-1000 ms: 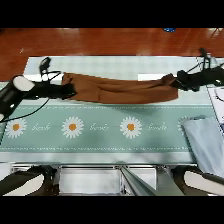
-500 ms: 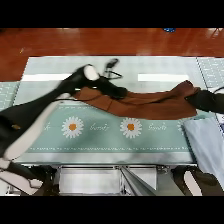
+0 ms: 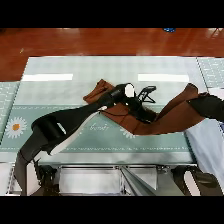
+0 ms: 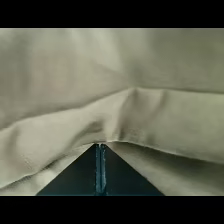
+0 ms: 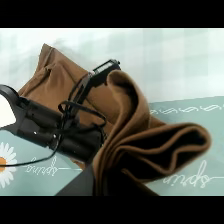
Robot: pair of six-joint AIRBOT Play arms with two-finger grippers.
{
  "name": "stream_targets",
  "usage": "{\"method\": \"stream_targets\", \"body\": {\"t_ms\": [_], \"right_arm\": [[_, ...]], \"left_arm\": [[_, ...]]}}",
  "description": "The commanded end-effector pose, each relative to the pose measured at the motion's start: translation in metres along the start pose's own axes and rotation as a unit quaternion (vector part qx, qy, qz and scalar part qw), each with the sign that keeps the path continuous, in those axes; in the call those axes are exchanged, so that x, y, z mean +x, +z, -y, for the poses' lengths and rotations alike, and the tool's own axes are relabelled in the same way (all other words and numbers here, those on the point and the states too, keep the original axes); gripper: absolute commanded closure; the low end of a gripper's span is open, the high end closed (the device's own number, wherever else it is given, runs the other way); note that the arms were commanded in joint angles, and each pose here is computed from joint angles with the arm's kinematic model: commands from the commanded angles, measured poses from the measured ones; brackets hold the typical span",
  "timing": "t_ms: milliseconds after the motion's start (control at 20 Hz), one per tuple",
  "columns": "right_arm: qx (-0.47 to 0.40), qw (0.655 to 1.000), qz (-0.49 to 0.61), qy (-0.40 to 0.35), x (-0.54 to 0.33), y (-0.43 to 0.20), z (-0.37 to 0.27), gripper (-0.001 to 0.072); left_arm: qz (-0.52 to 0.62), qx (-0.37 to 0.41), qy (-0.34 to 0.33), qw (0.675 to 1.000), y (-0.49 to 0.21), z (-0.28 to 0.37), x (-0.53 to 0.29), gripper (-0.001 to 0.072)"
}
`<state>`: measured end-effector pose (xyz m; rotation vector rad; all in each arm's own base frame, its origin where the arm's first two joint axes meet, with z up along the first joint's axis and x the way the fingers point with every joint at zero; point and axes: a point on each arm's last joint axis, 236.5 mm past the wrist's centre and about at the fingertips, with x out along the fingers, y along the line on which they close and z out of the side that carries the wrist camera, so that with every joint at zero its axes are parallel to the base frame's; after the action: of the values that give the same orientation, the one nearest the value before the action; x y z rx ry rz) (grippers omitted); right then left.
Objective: Fold the shirts.
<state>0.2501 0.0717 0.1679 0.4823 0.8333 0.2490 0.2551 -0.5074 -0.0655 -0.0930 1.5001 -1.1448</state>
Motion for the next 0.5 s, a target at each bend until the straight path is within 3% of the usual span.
{"method": "stream_targets", "body": {"t_ms": [0,150,250,450], "right_arm": [[0.007,1.0,-0.01,0.016,0.008,0.002,-0.004,0.0684],[0.009,0.997,-0.027,0.077,0.038,0.012,-0.03,0.0684],[-0.005,0.994,-0.041,0.104,0.066,0.022,-0.053,0.0684],[-0.04,0.985,-0.076,0.147,0.143,0.042,-0.115,0.0684]], "left_arm": [[0.034,-0.007,-0.008,0.999,0.027,-0.017,-0.052,0.0692],[0.086,-0.032,0.027,0.995,0.042,-0.065,-0.159,0.0692],[0.131,-0.037,0.099,0.986,0.035,-0.099,-0.242,0.0692],[0.259,-0.072,0.233,0.935,-0.021,-0.137,-0.411,0.0691]]}}
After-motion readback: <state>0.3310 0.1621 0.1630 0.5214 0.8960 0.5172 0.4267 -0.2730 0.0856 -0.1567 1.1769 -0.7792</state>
